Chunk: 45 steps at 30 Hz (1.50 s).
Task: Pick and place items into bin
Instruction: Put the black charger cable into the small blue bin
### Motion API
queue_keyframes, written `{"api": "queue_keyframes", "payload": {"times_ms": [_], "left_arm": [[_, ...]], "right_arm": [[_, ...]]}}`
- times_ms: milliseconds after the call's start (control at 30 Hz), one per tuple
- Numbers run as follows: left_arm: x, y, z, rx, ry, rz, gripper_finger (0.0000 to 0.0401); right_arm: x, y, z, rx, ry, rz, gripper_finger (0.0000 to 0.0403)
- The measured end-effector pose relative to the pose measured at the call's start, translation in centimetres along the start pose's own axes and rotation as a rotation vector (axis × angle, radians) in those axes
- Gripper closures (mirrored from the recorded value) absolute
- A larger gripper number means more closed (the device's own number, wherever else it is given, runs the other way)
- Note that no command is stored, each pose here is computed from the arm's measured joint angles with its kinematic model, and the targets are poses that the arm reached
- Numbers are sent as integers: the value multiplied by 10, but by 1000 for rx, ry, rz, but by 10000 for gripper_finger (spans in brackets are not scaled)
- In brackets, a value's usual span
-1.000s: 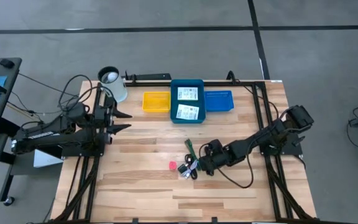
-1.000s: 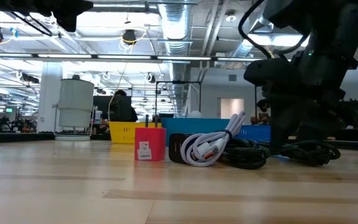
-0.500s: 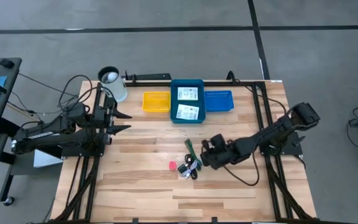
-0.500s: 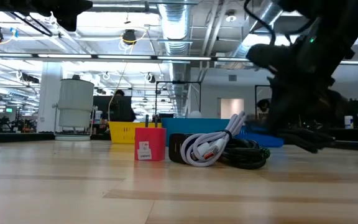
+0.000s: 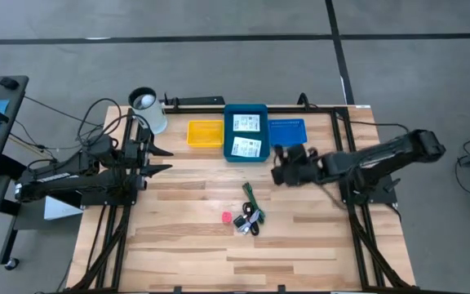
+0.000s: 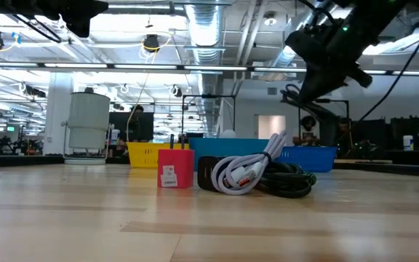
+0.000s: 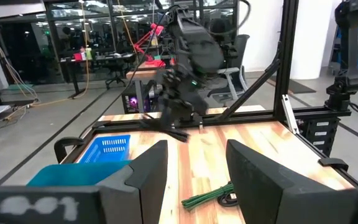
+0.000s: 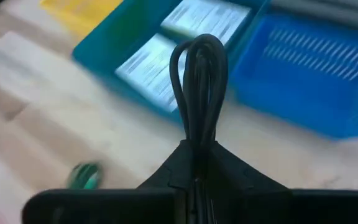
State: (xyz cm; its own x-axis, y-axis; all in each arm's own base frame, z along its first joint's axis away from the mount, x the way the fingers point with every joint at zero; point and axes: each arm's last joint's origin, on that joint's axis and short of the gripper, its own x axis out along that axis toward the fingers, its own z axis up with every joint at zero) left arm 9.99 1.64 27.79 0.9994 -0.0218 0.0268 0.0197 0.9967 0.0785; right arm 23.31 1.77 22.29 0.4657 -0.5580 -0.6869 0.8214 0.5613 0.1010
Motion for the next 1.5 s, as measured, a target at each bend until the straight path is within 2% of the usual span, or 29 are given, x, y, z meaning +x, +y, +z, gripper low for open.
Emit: {"api": "queue_keyframes", "payload": {"times_ms": [200,400,600,1033,1367,1500], "left_arm": [[0,0,0,-4,-1,0,246],[0,0,0,-27,-5,1,246],[0,0,2,-30,-18,2,246],[0,0,4,-66,-39,3,246],[0,0,4,-87,-39,3,247],[0,0,4,-93,-39,3,247]], "right_arm": [[6,-39,42,-88,-56,-96,374],[18,-76,72,-149,-88,-227,369],[32,-92,91,-199,-124,-250,375],[80,-87,89,-553,8,-193,374],[105,-82,80,-636,79,-190,368],[109,-82,78,-641,93,-192,354]]}}
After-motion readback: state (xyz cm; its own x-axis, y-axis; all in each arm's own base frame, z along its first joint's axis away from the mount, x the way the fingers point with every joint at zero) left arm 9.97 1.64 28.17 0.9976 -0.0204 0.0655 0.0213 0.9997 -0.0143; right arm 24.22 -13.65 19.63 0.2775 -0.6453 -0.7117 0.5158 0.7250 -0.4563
